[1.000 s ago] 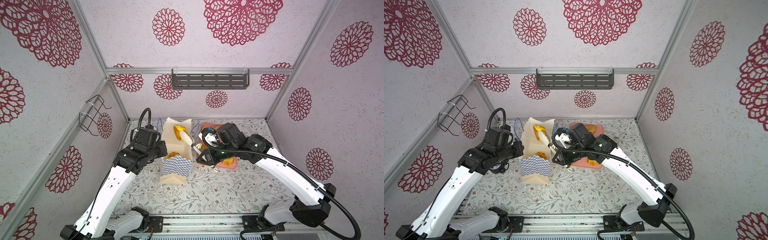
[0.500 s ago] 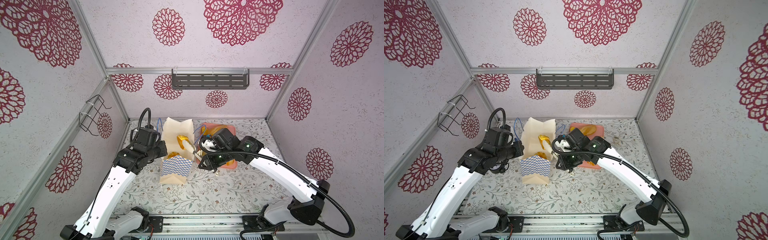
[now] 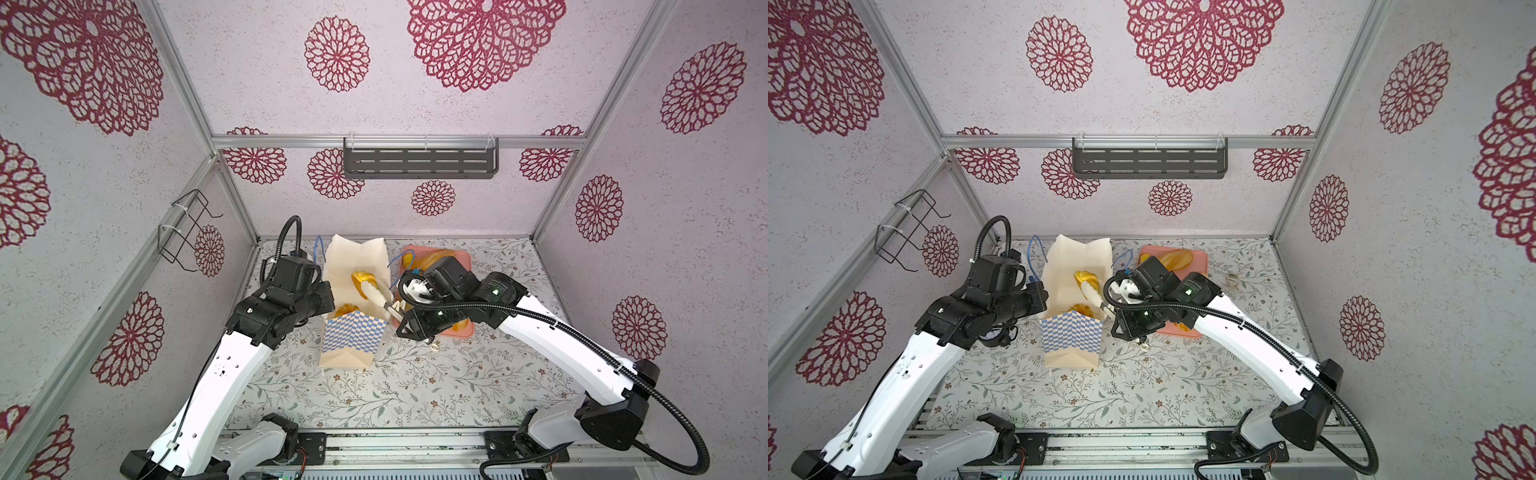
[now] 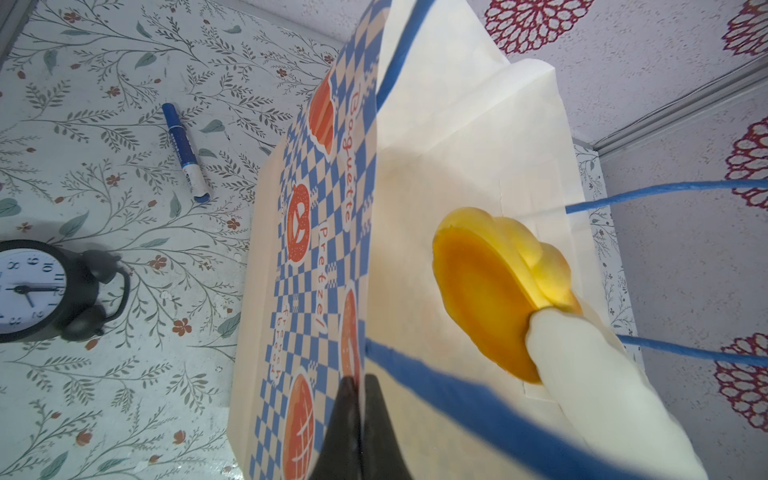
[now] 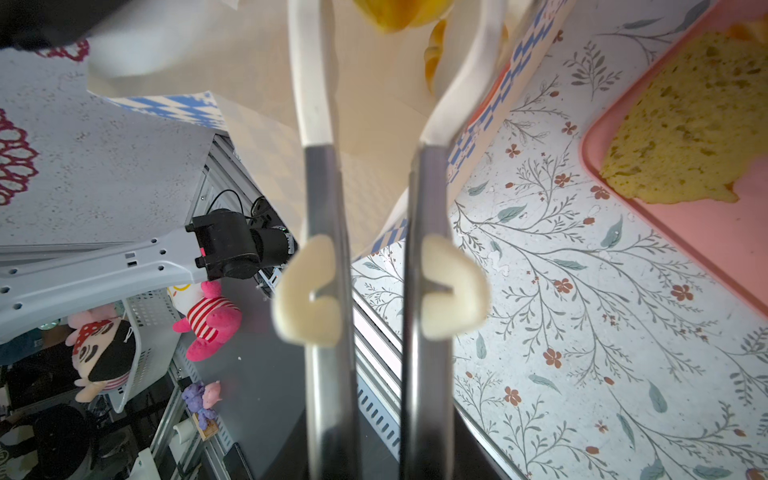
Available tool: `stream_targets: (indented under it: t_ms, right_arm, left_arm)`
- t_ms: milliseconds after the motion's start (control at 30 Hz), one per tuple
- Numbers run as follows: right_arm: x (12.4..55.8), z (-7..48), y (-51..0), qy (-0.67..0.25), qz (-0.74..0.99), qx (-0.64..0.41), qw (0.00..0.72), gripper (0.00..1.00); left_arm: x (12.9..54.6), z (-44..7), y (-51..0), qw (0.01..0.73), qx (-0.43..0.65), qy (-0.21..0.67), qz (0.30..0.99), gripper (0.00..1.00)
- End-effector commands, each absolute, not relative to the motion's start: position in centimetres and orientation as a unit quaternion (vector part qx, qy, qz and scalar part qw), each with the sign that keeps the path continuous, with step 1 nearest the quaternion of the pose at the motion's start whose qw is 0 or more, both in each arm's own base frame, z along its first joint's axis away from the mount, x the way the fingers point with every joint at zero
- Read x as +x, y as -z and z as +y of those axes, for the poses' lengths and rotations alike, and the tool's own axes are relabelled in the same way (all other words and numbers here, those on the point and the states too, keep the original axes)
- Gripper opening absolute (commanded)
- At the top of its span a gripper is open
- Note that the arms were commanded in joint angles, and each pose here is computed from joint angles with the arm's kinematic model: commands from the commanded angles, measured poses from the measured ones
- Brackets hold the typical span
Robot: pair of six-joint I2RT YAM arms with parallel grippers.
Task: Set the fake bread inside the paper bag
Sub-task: 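Lower the tongs into the bag and release the yellow bread, then raise the tongs out of the bag and back over the tray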
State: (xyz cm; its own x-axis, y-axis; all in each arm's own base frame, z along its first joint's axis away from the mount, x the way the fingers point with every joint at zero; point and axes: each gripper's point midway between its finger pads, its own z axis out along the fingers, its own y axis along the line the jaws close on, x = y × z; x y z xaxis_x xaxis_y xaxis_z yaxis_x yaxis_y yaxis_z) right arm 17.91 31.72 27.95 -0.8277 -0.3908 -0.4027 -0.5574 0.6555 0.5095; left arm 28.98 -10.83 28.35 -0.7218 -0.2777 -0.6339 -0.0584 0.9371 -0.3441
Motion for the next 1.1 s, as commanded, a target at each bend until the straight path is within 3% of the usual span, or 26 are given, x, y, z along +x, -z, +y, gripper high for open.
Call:
stream_targets:
  t_ms: [0,233,500,867,1067]
  right_arm:
    - [18.1,31.9,-30.2,-0.335,0.886,-0.273,0.165,0.37]
    - [18.3,32.0,-30.5,-0.337,0.885,-0.273,0.172,0.4]
    - [18.8,32.2,-32.2,-0.345,0.875,-0.274,0.199,0.35]
    - [22.7,28.5,-42.1,-0.347,0.818,-0.204,0.41,0.34]
    - [25.8,22.1,-41.8,-0.307,0.834,-0.098,0.448,0.33]
  left_arm:
    - [29.2,-11.2,-30.2,0.389,-0.089,0.17,0.901,0.0]
    - [29.2,-11.2,-30.1,0.388,-0.089,0.17,0.902,0.0]
    - [29.2,-11.1,-30.1,0.389,-0.09,0.168,0.901,0.0]
    - [29.4,-11.3,-29.9,0.387,-0.09,0.17,0.902,0.0]
    - [29.3,-11.3,-29.9,0.388,-0.088,0.17,0.902,0.0]
